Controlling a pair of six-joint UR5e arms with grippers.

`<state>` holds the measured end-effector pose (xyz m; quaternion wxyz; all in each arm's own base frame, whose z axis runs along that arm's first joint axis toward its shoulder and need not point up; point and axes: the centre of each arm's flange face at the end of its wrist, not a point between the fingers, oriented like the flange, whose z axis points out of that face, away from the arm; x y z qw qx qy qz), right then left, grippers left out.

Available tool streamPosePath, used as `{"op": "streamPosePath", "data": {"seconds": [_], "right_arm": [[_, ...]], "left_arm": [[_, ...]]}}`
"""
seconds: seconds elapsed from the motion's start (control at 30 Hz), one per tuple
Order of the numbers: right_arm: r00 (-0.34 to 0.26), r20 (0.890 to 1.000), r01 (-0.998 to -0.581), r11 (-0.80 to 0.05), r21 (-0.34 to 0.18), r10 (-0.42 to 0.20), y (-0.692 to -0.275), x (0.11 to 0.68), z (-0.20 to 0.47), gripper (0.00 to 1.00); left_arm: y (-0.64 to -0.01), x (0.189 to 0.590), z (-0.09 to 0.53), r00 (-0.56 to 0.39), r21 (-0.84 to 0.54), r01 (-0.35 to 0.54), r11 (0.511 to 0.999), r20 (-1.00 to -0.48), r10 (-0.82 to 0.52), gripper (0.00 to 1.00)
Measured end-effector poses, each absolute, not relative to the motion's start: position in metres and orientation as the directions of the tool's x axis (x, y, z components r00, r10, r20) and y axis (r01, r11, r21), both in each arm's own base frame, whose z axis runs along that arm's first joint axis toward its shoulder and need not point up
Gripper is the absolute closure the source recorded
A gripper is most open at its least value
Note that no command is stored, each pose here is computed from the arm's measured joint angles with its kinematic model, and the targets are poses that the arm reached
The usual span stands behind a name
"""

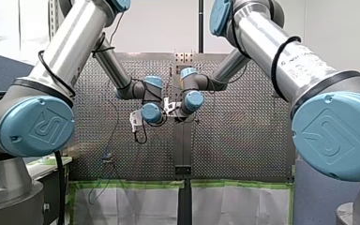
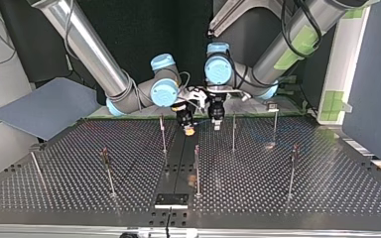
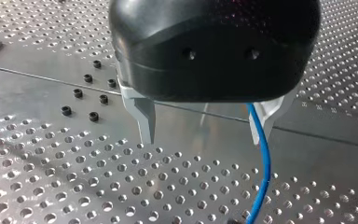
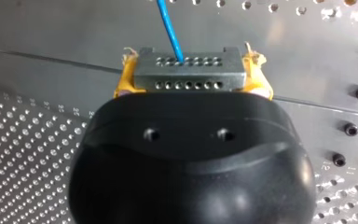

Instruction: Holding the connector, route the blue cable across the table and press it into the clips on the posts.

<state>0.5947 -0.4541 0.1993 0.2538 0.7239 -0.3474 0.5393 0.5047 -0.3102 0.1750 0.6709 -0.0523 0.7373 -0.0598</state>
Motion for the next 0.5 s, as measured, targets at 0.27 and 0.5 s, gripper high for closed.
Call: {"op": "streamPosePath", "data": {"seconds": [0.27, 0.5], "right_arm": [[0.176, 0.957, -0.777, -0.63, -0.008, -0.229, -0.4548, 0.5943, 0.1994, 1.0], [0.17, 0.958, -0.78, -0.625, -0.013, -0.232, -0.4578, 0.5923, 0.1998, 1.0]], "left_arm": [[-0.3068, 0.5085, 0.1739, -0.115, -0.166, 0.029, 0.986, -0.98, -0.161, 0.0], [-0.3083, 0.5127, 0.1679, -0.141, -0.163, 0.035, 0.986, -0.978, -0.156, 0.0]]}}
